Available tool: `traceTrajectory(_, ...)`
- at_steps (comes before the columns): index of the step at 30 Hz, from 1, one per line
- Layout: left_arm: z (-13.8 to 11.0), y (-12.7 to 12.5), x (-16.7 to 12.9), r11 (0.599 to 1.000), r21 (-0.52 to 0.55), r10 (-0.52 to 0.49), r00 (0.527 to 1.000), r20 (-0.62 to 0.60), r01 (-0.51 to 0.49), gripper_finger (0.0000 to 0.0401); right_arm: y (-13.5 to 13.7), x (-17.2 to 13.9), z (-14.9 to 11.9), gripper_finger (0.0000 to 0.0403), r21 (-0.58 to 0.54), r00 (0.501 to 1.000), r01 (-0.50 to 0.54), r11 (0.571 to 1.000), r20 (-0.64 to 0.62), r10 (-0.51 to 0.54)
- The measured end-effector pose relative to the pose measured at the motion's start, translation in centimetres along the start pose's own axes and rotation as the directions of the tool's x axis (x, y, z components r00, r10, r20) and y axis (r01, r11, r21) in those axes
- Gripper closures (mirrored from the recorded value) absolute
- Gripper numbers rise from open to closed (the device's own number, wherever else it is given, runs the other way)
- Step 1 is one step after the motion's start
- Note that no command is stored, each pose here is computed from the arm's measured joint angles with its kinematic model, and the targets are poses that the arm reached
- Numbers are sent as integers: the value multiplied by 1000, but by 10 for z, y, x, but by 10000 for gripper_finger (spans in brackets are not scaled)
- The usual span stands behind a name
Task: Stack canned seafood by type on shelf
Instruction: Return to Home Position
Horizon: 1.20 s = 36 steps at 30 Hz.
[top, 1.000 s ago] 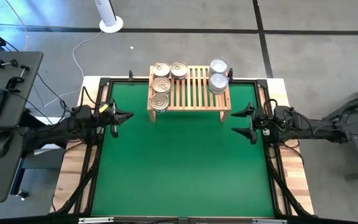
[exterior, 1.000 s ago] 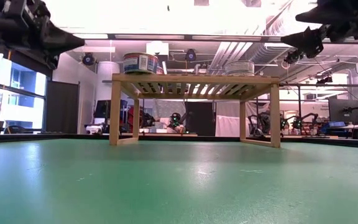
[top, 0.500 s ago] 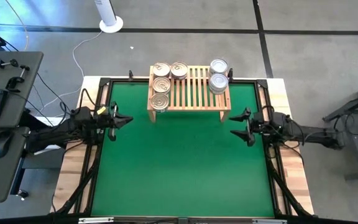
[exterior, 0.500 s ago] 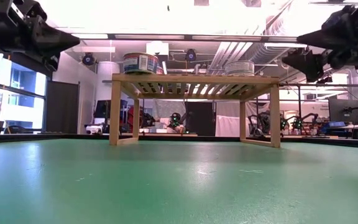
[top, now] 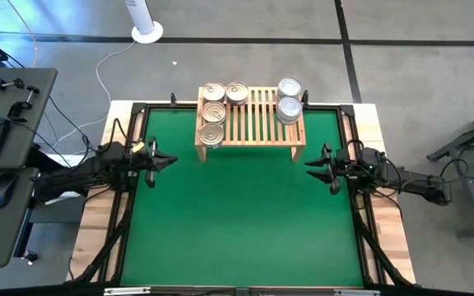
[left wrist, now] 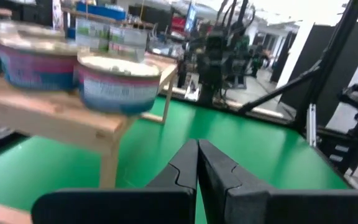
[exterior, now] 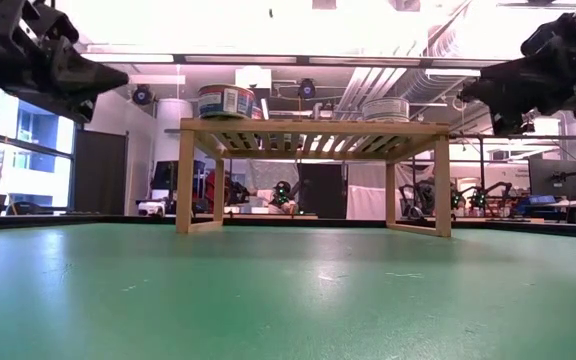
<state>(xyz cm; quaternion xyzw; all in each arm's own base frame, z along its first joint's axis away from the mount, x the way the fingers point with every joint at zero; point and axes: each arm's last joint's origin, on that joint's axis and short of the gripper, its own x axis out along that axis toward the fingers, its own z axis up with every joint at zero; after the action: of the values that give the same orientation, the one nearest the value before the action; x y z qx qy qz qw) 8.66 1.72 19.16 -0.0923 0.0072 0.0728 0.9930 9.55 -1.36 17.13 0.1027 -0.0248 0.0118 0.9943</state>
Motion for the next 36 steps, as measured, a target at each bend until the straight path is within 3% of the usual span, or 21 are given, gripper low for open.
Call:
traceTrajectory(11, -9, 0, 3, 998, -17, -66, 998, -10, 66, 401, 1, 0, 1, 395, -12, 999, -35, 999, 5, 35)
traceTrajectory(15, -9, -2, 3, 996, 0, -89, 996, -15, 89, 401, 1, 0, 1, 396, 45, 1000, -23, 999, 5, 23)
traceTrajectory(23, -9, -5, 3, 994, 3, -111, 994, -12, 111, 401, 3, 1, -1, 401, 79, 991, 132, 988, 28, -134)
traceTrajectory(29, -9, -6, 3, 996, 5, -92, 996, -8, 92, 401, 16, 2, -2, 402, 26, 998, 63, 998, 30, -63)
traceTrajectory(36, -9, -6, 3, 994, 63, -87, 996, -9, 87, 401, 18, 2, -4, 402, -73, 996, 86, 994, 17, -85)
